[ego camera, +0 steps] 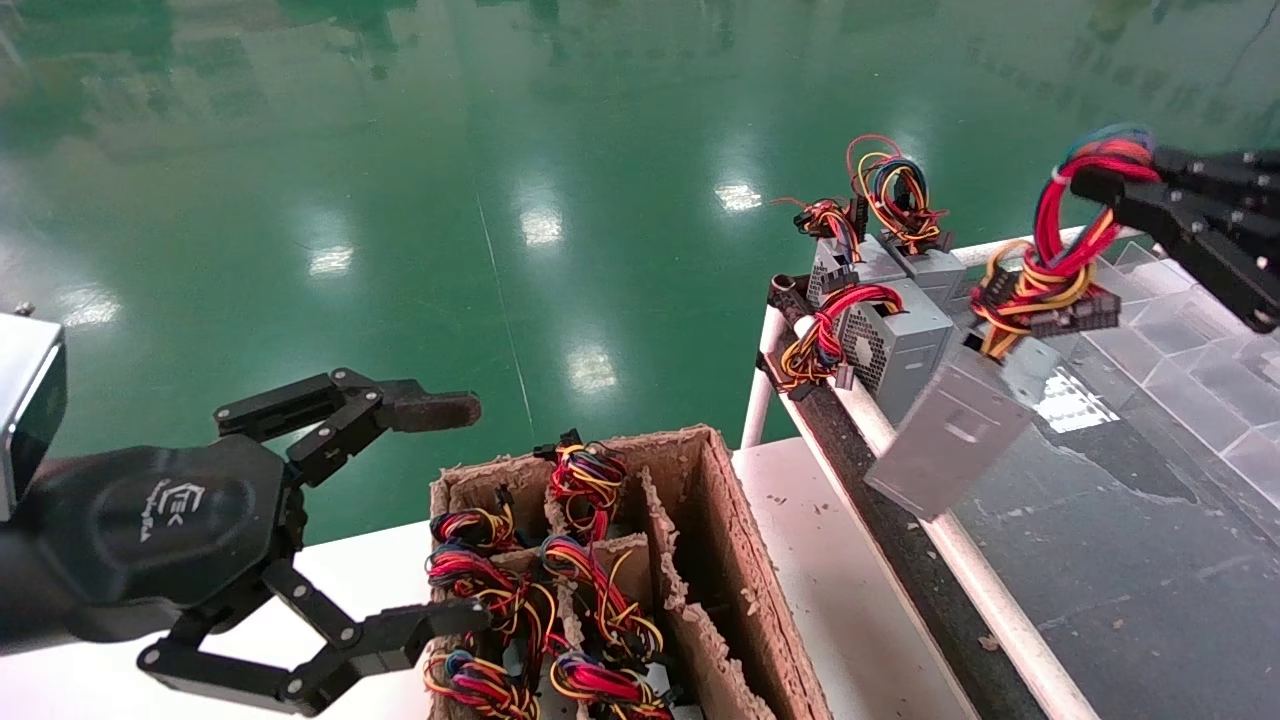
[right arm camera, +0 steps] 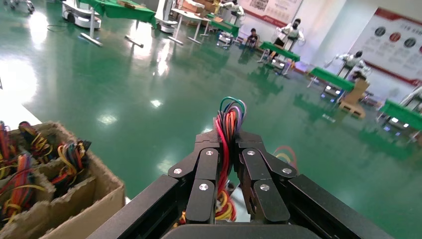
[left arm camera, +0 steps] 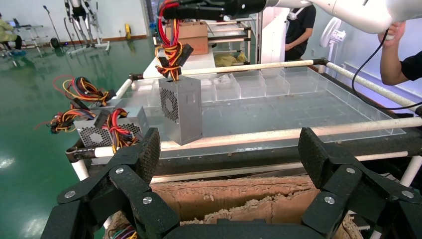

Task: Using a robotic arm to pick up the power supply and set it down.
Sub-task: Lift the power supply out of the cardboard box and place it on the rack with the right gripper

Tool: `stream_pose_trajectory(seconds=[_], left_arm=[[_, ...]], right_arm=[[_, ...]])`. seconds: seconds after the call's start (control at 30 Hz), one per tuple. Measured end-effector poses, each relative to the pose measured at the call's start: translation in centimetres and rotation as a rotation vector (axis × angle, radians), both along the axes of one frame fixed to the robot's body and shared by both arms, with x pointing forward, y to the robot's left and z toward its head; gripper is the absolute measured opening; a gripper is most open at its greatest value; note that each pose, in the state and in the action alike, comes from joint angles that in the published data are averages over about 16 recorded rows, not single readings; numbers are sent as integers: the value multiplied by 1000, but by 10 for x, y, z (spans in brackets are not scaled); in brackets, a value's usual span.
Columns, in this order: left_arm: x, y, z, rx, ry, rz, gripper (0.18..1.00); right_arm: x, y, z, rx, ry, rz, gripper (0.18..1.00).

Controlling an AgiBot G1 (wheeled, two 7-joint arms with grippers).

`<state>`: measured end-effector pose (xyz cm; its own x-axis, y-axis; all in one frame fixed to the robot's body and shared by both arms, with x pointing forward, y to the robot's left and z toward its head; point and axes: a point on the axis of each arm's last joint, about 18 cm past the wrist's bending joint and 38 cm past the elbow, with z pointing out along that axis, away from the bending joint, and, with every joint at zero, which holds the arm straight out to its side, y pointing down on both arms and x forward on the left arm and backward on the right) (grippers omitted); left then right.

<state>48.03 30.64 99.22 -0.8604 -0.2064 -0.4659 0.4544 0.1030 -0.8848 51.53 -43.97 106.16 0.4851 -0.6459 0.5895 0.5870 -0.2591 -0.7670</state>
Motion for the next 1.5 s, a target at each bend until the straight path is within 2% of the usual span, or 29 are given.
stream_pose_trajectory(seconds=[0.3, 0.57, 1.03, 1.5], left_arm=[[0, 0, 0, 0, 0, 0, 1001], [0, 0, 0, 0, 0, 0, 1001], [0, 0, 0, 0, 0, 0, 1001], [0, 0, 0, 0, 0, 0, 1001]], right_arm=[[16, -30, -15, 40, 20, -82, 225], [42, -38, -20, 38, 28, -146, 225], [82, -35, -5, 16, 29, -211, 225], [118, -15, 7, 0, 46, -239, 225]])
